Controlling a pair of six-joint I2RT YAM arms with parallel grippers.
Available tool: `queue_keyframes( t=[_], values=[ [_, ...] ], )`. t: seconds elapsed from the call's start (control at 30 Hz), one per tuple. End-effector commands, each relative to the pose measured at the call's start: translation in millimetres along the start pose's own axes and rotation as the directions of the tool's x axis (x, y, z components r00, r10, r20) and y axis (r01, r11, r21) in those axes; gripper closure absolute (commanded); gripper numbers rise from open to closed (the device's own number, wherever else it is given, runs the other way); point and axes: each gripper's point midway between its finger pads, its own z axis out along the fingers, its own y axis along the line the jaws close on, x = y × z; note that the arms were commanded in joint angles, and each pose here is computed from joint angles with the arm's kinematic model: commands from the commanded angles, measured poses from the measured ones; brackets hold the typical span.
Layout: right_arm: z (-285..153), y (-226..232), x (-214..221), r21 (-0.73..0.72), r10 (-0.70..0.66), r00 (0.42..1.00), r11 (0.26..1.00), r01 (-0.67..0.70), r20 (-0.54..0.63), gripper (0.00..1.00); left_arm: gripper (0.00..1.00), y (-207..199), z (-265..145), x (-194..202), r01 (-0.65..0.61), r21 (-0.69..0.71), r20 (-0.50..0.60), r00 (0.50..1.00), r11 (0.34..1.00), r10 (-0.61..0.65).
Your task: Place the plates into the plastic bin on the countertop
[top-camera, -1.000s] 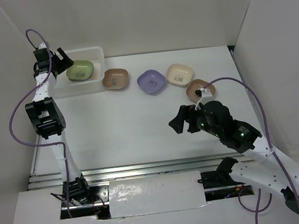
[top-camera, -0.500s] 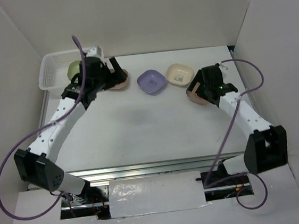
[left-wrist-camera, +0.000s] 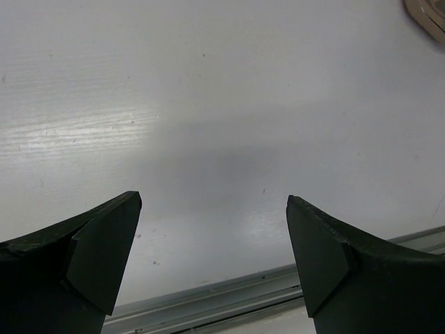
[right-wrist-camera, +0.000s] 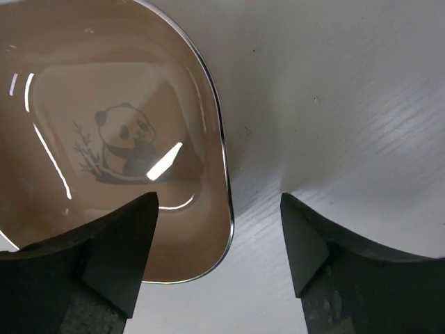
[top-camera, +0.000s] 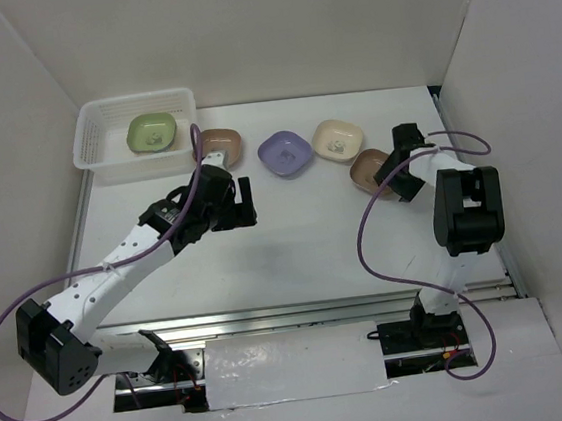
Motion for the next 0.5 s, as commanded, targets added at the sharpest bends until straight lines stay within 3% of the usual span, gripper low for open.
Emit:
queue_keyframes(
  t=[0.0, 0.03, 0.07, 0.2, 0.27, 0.3, 0.4, 0.47],
  values=[
    [3, 1, -2, -0.037, 0.026, 0.999, 0.999, -0.026, -0.021, 0.26, 0.01, 9, -10, -5, 0.018, -0.028, 0.041, 0.999, 0.999, -0.017],
    [2, 1, 0, -0.043, 0.022, 0.999, 0.999, -0.024, -0.037, 0.46, 0.01, 10, -10, -2, 0.009, -0.033, 0.035, 0.999, 0.999, -0.008],
    [0, 0, -1, -0.046, 0.024, 0.999, 0.999, -0.025, -0.026, 0.57, 0.01, 13, -10, -2, 0.009, -0.044, 0.037, 0.999, 0.999, -0.007],
    [-2, -19, 14, -0.005, 0.048, 0.998, 0.999, -0.049, -0.041, 0.87, 0.01, 19, -10, -1, 0.005, -0.069, 0.033, 0.999, 0.998, -0.003],
    [-6, -31, 20, 0.011, 0.06, 0.997, 0.998, -0.06, -0.038, 0.88, 0.01, 18, -13, -4, 0.01, -0.068, 0.041, 0.999, 0.998, -0.008],
    [-9, -35, 21, 0.023, 0.076, 0.997, 0.997, -0.075, -0.025, 1.0, 0.01, 16, -14, -6, 0.011, -0.058, 0.045, 0.999, 0.998, -0.009],
    [-26, -53, 24, 0.067, 0.07, 0.996, 0.995, -0.073, 0.049, 1.0, 0.01, -5, -15, -18, -0.003, 0.026, 0.057, 0.998, 1.0, 0.002],
    [-50, -45, 27, 0.087, -0.014, 0.99, 0.996, 0.002, 0.14, 1.0, 0.01, -30, -14, -31, -0.027, 0.09, 0.06, 0.998, 0.996, 0.022]
  ],
)
